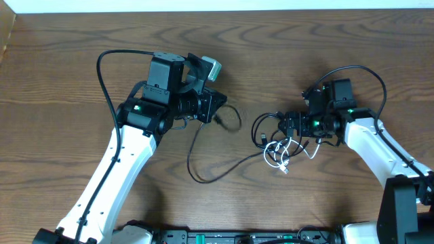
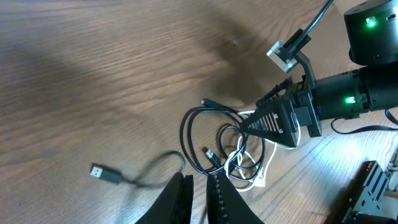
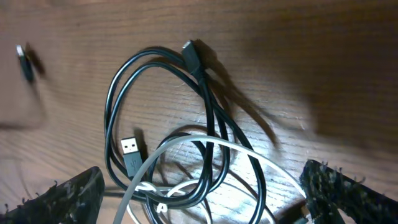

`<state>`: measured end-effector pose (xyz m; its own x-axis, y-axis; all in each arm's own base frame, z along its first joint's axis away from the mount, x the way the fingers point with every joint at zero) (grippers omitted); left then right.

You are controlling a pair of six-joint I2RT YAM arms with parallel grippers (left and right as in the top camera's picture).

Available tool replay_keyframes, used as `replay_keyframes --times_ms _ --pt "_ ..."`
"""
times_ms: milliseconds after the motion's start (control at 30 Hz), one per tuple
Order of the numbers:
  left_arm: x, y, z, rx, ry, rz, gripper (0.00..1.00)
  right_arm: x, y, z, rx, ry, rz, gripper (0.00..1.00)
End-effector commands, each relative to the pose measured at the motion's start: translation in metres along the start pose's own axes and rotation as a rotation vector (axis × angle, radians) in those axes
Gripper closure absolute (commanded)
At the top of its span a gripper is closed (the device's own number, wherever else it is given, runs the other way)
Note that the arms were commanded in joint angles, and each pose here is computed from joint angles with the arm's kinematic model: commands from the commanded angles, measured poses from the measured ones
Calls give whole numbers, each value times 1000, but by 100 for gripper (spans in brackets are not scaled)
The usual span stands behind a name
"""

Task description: Untangle cables

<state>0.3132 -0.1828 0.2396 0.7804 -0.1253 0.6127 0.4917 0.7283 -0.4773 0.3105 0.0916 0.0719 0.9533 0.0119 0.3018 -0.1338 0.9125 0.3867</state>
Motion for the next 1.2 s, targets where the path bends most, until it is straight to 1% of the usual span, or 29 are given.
replay_keyframes --times_ms 0,133,200,267,367,400,467,500,533,633,767,900,933,1000,1100,1167 --pt "-2 2 -3 5 9 -8 85 -2 4 -4 -9 14 -77 3" --pt "-2 2 -3 5 9 -1 83 -10 8 -17 -9 60 -93 5" --pt "-2 1 -3 0 10 3 83 -14 10 -25 -22 84 -100 9" --pt "-3 0 -3 -9 11 3 83 -20 9 -33 -55 107 -115 24" --pt "-3 -4 -2 -37 15 2 83 -26 11 -43 -59 140 -107 36" --pt "-3 -5 -2 -46 17 2 83 -28 12 -46 -59 149 -103 45" --pt "-4 -5 -2 -47 18 3 83 -32 15 -53 -58 166 -95 79" --pt "-4 -5 -2 -47 18 3 83 -32 17 -56 -53 170 -91 93" --pt "-4 -5 -2 -47 20 4 83 -33 18 -57 -52 171 -97 99" --pt "-6 -5 -2 -45 30 11 83 -26 26 -60 -12 142 -98 99" --pt "-13 -4 -2 -41 58 29 83 0 48 -54 156 44 -66 99" --pt "-16 -4 -2 -39 71 37 83 24 61 -35 274 -56 -35 99" --pt "-16 -4 -2 -39 72 38 77 30 62 -29 294 -83 -38 99" --pt "-16 -4 -2 -39 73 38 75 39 62 -16 325 -121 -44 99" --pt "-16 -3 -3 -40 71 33 68 47 62 5 375 -163 -44 99" --pt "-13 -3 -5 -41 64 28 63 49 66 18 429 -183 -15 99"
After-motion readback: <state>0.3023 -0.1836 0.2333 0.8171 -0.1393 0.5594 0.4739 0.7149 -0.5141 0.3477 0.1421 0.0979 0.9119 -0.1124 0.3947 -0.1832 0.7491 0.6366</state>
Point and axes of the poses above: each gripper's point midway between its finger pads, its own z axis back along the fingers, its own y axis along the line the jaws close on, x = y × z, the point moved 3 cm from there along z, back along the fingers, and after that the axes turned 5 degrees about z, right-handed, at the moved point
